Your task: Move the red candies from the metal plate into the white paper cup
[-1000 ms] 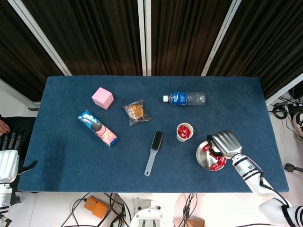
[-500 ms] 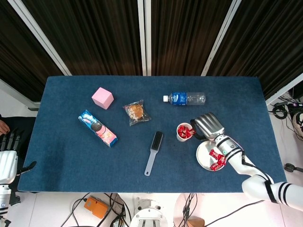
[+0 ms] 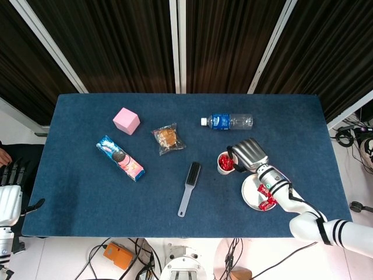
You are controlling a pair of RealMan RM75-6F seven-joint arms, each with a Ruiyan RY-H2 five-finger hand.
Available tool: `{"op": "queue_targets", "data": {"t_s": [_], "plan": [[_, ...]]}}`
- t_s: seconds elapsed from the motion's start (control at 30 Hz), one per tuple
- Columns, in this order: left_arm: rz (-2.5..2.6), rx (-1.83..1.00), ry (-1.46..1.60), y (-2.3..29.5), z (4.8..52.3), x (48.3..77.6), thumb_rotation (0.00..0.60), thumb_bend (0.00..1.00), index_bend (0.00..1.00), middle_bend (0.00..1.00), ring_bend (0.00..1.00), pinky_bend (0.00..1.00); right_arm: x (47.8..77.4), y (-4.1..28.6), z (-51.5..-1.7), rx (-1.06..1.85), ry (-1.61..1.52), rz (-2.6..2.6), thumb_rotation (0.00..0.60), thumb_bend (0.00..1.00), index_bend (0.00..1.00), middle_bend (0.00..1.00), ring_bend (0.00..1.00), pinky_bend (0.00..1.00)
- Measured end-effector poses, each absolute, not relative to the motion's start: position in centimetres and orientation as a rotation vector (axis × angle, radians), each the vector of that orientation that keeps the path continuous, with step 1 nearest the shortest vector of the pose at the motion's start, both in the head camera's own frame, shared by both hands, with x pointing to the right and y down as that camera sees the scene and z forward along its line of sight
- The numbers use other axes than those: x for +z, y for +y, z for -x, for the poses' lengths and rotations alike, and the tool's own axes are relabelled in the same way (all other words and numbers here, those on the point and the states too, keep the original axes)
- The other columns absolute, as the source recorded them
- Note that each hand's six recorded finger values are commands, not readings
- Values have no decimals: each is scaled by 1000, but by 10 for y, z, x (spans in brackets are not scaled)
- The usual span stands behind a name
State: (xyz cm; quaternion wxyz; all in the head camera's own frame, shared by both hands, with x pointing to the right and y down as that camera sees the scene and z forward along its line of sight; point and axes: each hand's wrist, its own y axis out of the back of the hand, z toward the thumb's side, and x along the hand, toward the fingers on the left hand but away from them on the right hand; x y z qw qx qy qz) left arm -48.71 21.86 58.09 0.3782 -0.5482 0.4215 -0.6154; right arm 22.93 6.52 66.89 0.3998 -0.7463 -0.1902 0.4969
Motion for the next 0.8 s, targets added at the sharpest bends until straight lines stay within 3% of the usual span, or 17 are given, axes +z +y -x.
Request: {"op": "queue_targets", "data": {"t_s": [0.3,0.37,0.4,0.43,0.47,0.6,0.7,0.8], "plan": [[1406,-1569,1078,216,487,583,600,0,0,0,0,0,652,58,-240,1225,-605,1864,600,387,537,885,981,1000],[1406,-1567,1078,214,487,583,600,0,0,0,0,0,641,56,-254,1216,-670,1825,600,386,505,867,899,999],[1406,-1565,1079,214,487,582,600,0,0,0,0,0,636,55,-261,1215,-699,1802,600,387,463,813,801,969],[1406,-1563,1079,213,487,582,600,0,0,0,0,0,629,55,-273,1215,-738,1767,600,387,433,761,731,925],[1405,-1561,1079,212,487,582,600,0,0,0,0,0,623,56,-283,1218,-767,1739,600,387,385,662,604,817],[1409,-1551,1077,211,485,581,600,0,0,0,0,0,601,75,-337,1270,-877,1629,600,387,157,267,102,199],[1414,-1545,1072,211,482,581,600,0,0,0,0,0,587,103,-375,1334,-926,1578,600,387,10,100,0,29],[1420,-1542,1071,212,480,581,600,0,0,0,0,0,576,133,-404,1396,-966,1560,600,387,0,33,0,0]]}}
